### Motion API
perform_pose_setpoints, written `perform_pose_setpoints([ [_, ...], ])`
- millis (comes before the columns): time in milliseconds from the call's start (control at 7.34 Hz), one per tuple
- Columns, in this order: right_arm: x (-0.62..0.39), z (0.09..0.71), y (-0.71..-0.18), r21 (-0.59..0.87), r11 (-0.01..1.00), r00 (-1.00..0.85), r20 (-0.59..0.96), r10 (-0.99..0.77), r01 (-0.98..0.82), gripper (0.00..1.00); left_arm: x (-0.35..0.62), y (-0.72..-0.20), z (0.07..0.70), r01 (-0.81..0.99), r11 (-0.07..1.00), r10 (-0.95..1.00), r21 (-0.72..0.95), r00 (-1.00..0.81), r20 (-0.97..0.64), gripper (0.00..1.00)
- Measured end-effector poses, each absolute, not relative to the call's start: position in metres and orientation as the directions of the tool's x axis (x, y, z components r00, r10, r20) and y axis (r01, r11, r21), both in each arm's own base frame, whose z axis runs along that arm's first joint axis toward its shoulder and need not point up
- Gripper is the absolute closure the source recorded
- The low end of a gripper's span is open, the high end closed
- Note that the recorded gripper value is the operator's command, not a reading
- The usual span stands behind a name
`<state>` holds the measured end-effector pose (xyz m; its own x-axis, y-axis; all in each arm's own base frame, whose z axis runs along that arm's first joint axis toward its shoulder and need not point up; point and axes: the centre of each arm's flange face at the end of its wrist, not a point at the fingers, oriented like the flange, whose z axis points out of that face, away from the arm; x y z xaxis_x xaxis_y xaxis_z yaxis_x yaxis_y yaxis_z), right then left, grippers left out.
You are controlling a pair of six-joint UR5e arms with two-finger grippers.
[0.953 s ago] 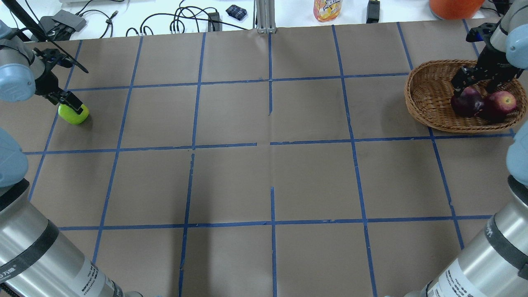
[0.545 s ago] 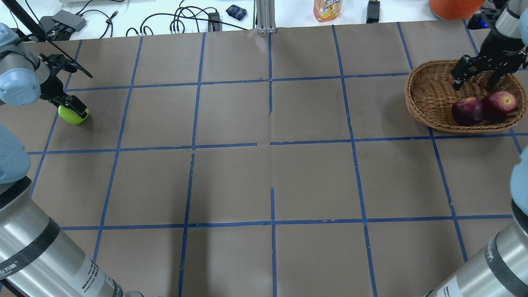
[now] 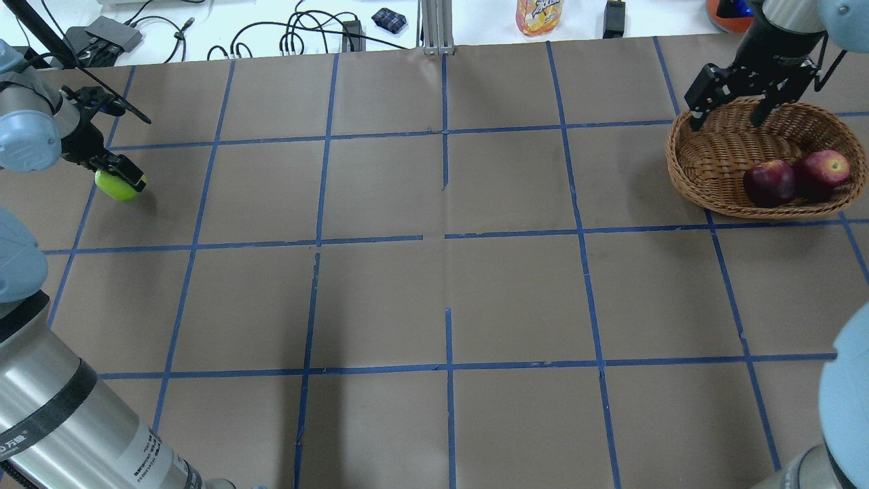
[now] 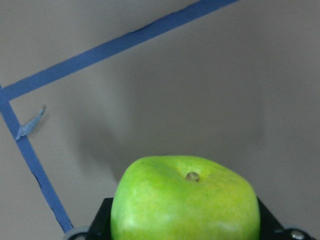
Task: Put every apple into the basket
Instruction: 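Carry the green apple mid-table and lower it while the right gripper withdraws from the basket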
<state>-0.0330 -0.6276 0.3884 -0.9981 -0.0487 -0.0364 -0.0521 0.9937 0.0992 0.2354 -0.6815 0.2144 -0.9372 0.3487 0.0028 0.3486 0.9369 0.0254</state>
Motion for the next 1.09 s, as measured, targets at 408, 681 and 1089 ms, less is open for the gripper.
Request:
perform_pose_setpoints([
  [408, -0.020, 0.392, -0.624, 0.101, 0.994, -0.998, -0.051, -0.029, -0.034, 0.00, 0.113, -0.677, 0.288, 0.317, 0.947, 0.316, 0.057, -0.948, 0.024, 0.94],
  [681, -0.005, 0.395, -0.624, 0.097, 0.995, -0.998, -0.054, -0.031, -0.036, 0.00, 0.018, -0.657, 0.304, 0.247, 0.967, 0.244, 0.058, -0.968, 0.051, 0.94],
  [1089, 0.033, 0.396, -0.622, 0.099, 0.995, -0.999, -0.048, -0.011, -0.015, 0.00, -0.142, -0.633, 0.279, 0.063, 0.998, 0.063, 0.003, -0.994, 0.089, 0.94],
])
